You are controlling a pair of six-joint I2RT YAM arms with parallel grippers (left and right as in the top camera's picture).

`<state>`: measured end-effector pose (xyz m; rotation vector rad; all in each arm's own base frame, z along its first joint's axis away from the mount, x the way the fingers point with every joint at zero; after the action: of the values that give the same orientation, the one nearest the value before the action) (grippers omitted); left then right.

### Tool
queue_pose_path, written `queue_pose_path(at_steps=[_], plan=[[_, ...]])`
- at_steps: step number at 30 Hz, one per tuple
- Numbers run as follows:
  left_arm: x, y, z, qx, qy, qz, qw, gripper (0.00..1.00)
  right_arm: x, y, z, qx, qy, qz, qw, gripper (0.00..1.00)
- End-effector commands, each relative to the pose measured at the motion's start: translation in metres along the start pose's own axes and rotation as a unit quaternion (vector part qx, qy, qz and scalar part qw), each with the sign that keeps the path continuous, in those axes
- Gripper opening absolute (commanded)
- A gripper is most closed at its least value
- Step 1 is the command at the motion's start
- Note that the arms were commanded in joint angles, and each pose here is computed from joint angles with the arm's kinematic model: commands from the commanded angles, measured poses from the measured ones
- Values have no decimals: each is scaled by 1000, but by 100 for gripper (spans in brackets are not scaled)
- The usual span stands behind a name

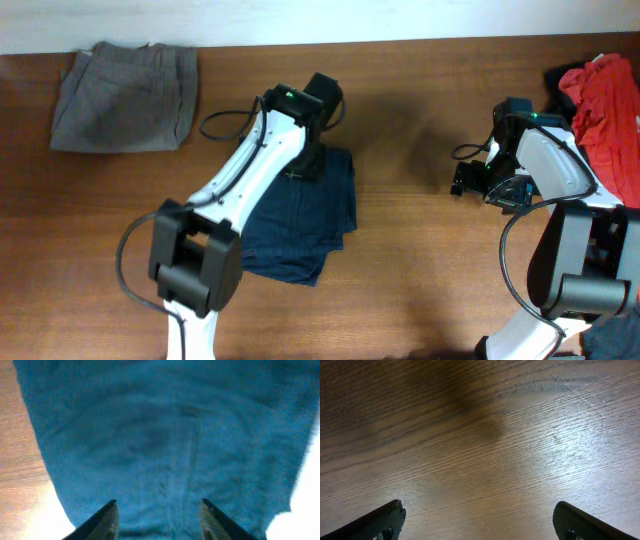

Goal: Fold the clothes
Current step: 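Lay the folded edge down and press the shorts flat with the left gripper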

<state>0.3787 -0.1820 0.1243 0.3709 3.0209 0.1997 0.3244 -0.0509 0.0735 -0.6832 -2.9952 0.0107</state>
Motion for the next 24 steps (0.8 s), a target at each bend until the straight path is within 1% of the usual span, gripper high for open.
queue_pose_path(at_steps=[1, 7, 10, 14, 15, 16, 20, 24], plan=[[-6, 13, 30, 8, 25, 9, 1000, 47, -4, 0, -13, -7, -19, -2, 1000, 99], [-29, 25, 73, 13, 15, 5, 1000, 45, -4, 0, -13, -7, -19, -2, 1000, 99], [-37, 22, 96, 38, 13, 15, 999, 45, -4, 0, -13, -7, -19, -2, 1000, 99], [-44, 29, 110, 42, 5, 9, 999, 45, -4, 0, -13, -6, -19, -1, 1000, 99], [-47, 32, 107, 40, 1, 6, 999, 45, -4, 0, -13, -7, -19, -2, 1000, 99], [-52, 38, 95, 40, -8, 0, 999, 42, -4, 0, -13, -7, -19, -2, 1000, 99], [-60, 55, 49, 25, -34, -9, 999, 41, -4, 0, -13, -6, -19, -1, 1000, 99], [-49, 66, -6, 21, -44, -14, 999, 42, -4, 0, -13, -7, -19, -2, 1000, 99]])
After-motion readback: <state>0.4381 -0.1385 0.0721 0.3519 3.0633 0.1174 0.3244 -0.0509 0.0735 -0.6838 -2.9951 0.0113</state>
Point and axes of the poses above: each gripper's point midway between its finger pads, its own z axis out along the fingers, its own y axis along the line the jaws close on, x = y × z, the point moved 3 cm from there along -z, back along the fingers, and after that the axes turned 4 degrees about z, right-handed, at the moved point
